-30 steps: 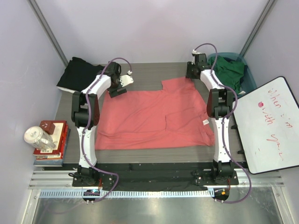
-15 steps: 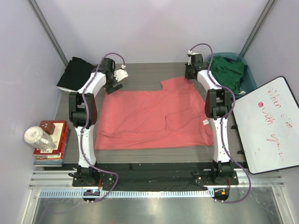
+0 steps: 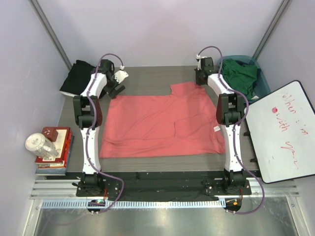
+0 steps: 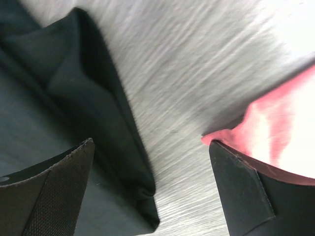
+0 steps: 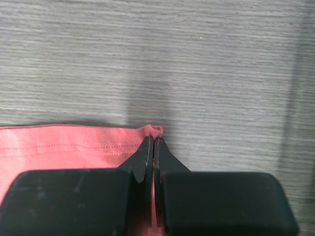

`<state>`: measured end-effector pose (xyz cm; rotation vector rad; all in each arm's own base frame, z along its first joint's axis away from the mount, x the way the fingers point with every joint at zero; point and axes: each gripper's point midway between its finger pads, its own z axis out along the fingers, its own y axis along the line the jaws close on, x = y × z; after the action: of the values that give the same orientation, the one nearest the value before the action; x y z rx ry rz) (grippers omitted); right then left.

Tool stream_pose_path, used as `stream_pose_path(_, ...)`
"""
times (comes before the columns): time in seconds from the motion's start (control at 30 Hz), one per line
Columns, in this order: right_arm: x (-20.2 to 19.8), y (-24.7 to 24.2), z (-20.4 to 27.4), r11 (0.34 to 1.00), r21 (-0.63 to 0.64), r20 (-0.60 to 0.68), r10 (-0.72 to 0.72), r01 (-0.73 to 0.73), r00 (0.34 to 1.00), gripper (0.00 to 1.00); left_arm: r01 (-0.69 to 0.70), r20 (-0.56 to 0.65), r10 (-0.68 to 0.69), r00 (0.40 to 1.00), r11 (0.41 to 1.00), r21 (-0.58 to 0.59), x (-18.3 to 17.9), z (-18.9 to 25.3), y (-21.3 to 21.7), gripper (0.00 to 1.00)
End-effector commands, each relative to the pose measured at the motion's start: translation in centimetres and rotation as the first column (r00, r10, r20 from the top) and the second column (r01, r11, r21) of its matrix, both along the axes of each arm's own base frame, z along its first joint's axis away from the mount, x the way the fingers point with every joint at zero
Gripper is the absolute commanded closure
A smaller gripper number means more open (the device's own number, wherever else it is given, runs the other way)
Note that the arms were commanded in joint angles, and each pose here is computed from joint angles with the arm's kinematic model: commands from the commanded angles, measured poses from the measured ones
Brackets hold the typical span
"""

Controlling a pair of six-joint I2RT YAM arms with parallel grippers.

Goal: Fold and stack the t-shirts
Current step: Grap the side of the flattened tshirt furthest away from the robot with both arms

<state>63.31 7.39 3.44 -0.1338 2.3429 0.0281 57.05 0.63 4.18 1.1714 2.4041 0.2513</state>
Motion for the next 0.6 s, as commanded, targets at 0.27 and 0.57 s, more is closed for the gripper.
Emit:
stream_pose_path(0.27, -0.3, 0.1, 4.7, 0.997, -0.07, 0.055, 0.018, -0.014, 0.998, 0.99, 0.012, 0.198, 0.003, 0.98, 0.997, -0.075, 0.4, 6.6, -1.7, 0.01)
stream_pose_path(0.57, -0.2, 1.6, 4.6, 0.995, -0.089, 0.06, 0.054, -0.049, 0.997, 0.99, 0.111, 0.167, -0.083, 0.983, 0.98, -0.164, -0.7, 7.6, -3.9, 0.05)
